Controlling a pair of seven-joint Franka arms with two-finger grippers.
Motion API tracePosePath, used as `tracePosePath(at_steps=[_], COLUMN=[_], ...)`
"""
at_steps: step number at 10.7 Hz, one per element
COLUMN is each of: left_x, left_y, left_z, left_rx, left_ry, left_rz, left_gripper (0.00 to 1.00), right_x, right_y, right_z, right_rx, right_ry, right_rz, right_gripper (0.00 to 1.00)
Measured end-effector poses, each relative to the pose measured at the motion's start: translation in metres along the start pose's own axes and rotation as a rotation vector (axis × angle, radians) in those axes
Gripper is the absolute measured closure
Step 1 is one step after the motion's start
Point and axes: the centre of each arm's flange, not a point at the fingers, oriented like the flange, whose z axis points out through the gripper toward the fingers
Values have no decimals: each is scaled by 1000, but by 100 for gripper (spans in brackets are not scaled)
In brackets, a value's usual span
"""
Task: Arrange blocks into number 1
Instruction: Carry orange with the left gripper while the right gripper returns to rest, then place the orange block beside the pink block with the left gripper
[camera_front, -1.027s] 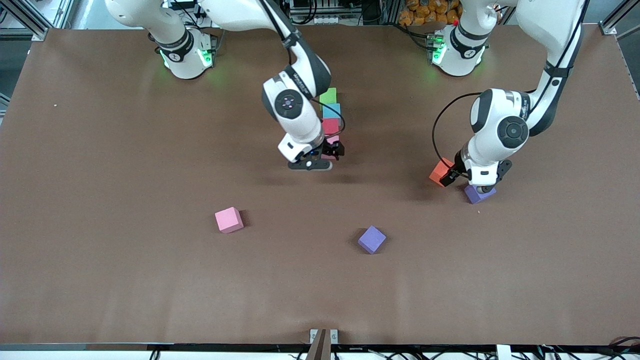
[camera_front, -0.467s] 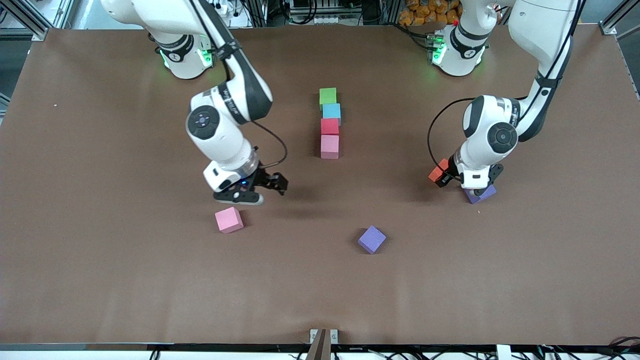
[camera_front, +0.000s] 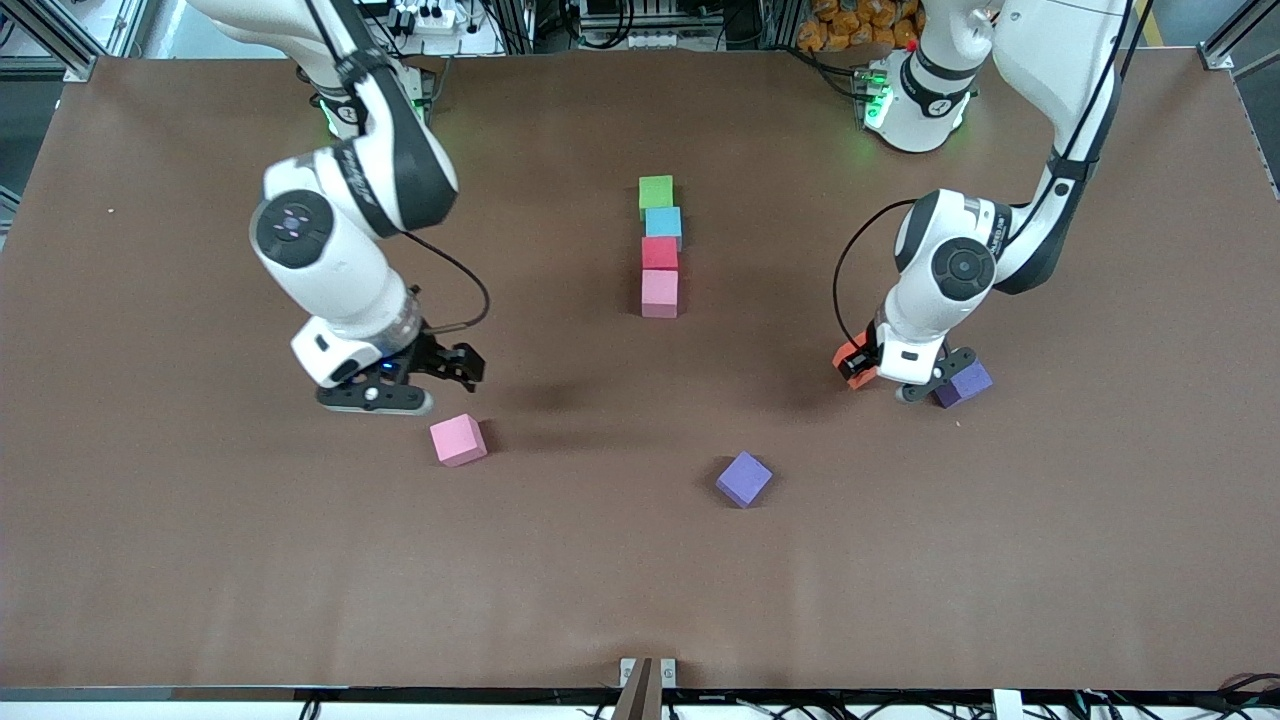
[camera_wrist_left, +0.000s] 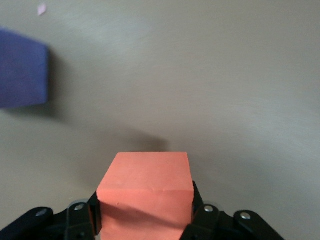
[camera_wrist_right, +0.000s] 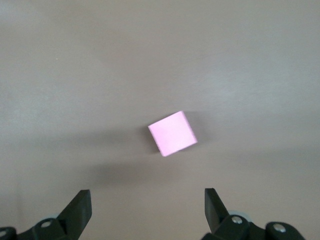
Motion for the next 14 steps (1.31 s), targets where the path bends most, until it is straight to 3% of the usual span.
tracePosePath(at_steps=[6, 9, 14], left_x=[-45, -68, -112], left_y=[111, 138, 188], left_z=[-15, -17, -14], left_rx=[-70, -81, -110], left_ry=[51, 60, 66], left_rz=[274, 406, 499], left_gripper=[37, 37, 37], right_x=[21, 26, 30], right_y=[71, 94, 109], right_z=[-74, -95, -113], right_rx=[6, 18, 22], right_ry=[-84, -71, -52], right_rz=[-58, -64, -58], right_gripper=[0, 0, 0])
